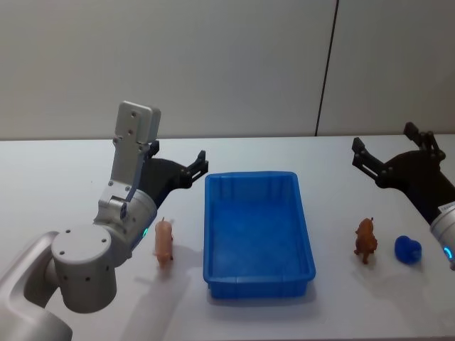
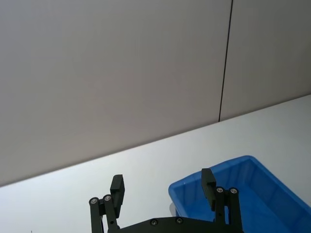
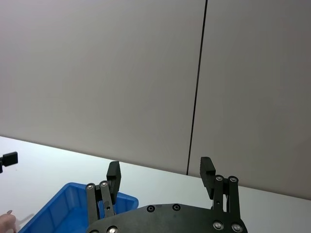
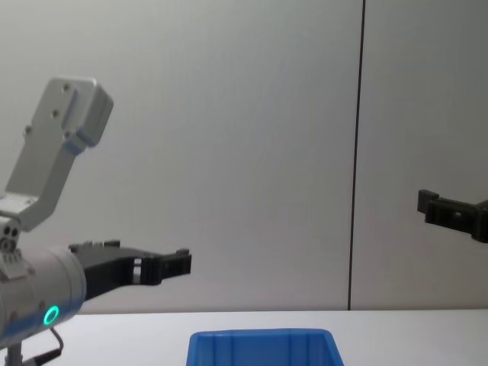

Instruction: Pick up the two dolls from the table and place them into the box.

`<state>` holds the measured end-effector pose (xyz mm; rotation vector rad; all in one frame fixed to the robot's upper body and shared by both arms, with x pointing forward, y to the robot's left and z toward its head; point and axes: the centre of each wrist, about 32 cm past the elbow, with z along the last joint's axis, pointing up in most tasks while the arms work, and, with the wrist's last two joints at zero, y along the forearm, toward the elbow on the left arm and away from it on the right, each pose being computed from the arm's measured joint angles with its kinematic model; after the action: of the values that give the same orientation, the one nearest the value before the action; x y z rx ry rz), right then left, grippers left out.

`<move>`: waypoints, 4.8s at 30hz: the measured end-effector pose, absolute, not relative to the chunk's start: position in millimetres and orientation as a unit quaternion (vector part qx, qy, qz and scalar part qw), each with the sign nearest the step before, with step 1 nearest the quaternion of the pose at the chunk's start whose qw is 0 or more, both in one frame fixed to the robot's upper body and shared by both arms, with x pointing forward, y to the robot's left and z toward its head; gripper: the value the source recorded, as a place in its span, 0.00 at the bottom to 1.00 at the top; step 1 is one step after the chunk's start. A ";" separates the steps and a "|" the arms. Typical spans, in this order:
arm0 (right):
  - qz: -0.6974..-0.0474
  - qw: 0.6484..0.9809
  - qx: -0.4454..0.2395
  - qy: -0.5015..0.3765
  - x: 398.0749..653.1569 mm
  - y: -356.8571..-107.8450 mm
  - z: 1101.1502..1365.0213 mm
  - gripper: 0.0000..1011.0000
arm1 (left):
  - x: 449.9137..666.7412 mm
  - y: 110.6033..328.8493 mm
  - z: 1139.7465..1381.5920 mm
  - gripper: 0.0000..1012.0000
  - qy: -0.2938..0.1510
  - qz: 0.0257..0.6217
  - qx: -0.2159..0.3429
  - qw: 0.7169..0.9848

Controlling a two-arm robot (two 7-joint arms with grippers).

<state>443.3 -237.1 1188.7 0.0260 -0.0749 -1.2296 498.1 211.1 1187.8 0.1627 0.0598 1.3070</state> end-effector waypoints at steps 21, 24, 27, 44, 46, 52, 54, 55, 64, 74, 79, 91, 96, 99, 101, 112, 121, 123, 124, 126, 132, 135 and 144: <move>-0.577 0.816 0.012 -0.035 443.3 -237.1 1188.8 0.99 | 515.8 222.9 1167.8 0.99 0.117 0.622 0.128 0.764; -0.577 0.816 0.012 -0.035 443.3 -237.1 1188.7 0.99 | 514.6 223.4 1165.6 0.99 0.128 0.622 0.136 0.760; -0.577 0.816 0.012 -0.035 443.3 -237.1 1188.7 0.99 | 513.0 224.1 1163.2 0.99 0.139 0.623 0.145 0.756; -0.577 0.816 0.012 -0.035 443.3 -237.1 1188.7 0.99 | 501.3 224.5 1149.5 0.99 0.187 0.619 0.183 0.741; -0.577 0.816 0.012 -0.035 443.3 -237.1 1188.7 0.99 | 500.1 224.7 1147.5 0.99 0.191 0.619 0.186 0.739; -0.577 0.816 0.012 -0.035 443.3 -237.1 1188.7 0.99 | 499.1 225.6 1142.4 0.99 0.200 0.619 0.196 0.734; -0.577 0.816 0.012 -0.035 443.3 -237.1 1188.7 0.99 | 499.1 226.1 1140.7 0.99 0.202 0.619 0.199 0.732; -0.577 0.816 0.012 -0.035 443.3 -237.1 1188.7 0.99 | 499.4 226.5 1139.3 0.99 0.204 0.620 0.201 0.731; -0.577 0.816 0.012 -0.035 443.3 -237.1 1188.7 0.99 | 505.6 228.8 1132.4 0.99 0.213 0.616 0.207 0.729; -0.577 0.816 0.012 -0.035 443.3 -237.1 1188.7 0.99 | 516.6 230.9 1126.3 0.78 0.219 0.611 0.211 0.731; -0.577 0.816 0.012 -0.035 443.3 -237.1 1188.7 0.99 | 522.6 232.8 1122.8 0.62 0.225 0.609 0.215 0.730; -0.577 0.816 0.012 -0.035 443.3 -237.1 1188.7 0.99 | 529.4 237.0 1118.9 0.39 0.232 0.605 0.227 0.728; -0.577 0.816 0.012 -0.035 443.3 -237.1 1188.7 0.99 | 530.3 238.1 1119.0 0.38 0.230 0.604 0.233 0.727; -0.577 0.816 0.012 -0.035 443.3 -237.1 1188.7 0.99 | 530.6 239.1 1120.2 0.38 0.226 0.604 0.236 0.727; -0.577 0.816 0.012 -0.035 443.3 -237.1 1188.7 0.99 | 530.7 239.9 1122.1 0.38 0.220 0.605 0.239 0.727; -0.577 0.816 0.012 -0.035 443.3 -237.1 1188.7 0.99 | 533.6 238.9 1145.6 0.38 0.171 0.602 0.220 0.748; -0.577 0.816 0.012 -0.035 443.3 -237.1 1188.7 0.99 | 537.3 235.5 1171.7 0.38 0.117 0.592 0.185 0.776; -0.577 0.816 0.012 -0.035 443.3 -237.1 1188.7 0.99 | 538.6 234.7 1177.8 0.38 0.103 0.586 0.174 0.785; -0.577 0.816 0.012 -0.035 443.3 -237.1 1188.7 0.99 | 538.9 234.2 1180.2 0.38 0.099 0.584 0.170 0.788; -0.577 0.816 0.012 -0.035 443.3 -237.1 1188.7 0.99 | 540.2 233.4 1185.6 0.38 0.086 0.576 0.158 0.798; -0.577 0.816 0.012 -0.035 443.3 -237.1 1188.7 0.99 | 544.0 231.6 1196.9 0.38 0.064 0.553 0.131 0.821; -0.577 0.816 0.012 -0.035 443.3 -237.1 1188.8 0.99 | 547.2 230.0 1203.1 0.38 0.051 0.533 0.112 0.837; -0.577 0.816 0.012 -0.035 443.3 -237.1 1188.7 0.99 | 555.2 226.6 1211.8 0.38 0.037 0.484 0.073 0.871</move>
<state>443.3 -237.1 1188.7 0.0260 -0.0749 -1.2295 555.2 226.6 1211.8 0.1531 0.0779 1.0107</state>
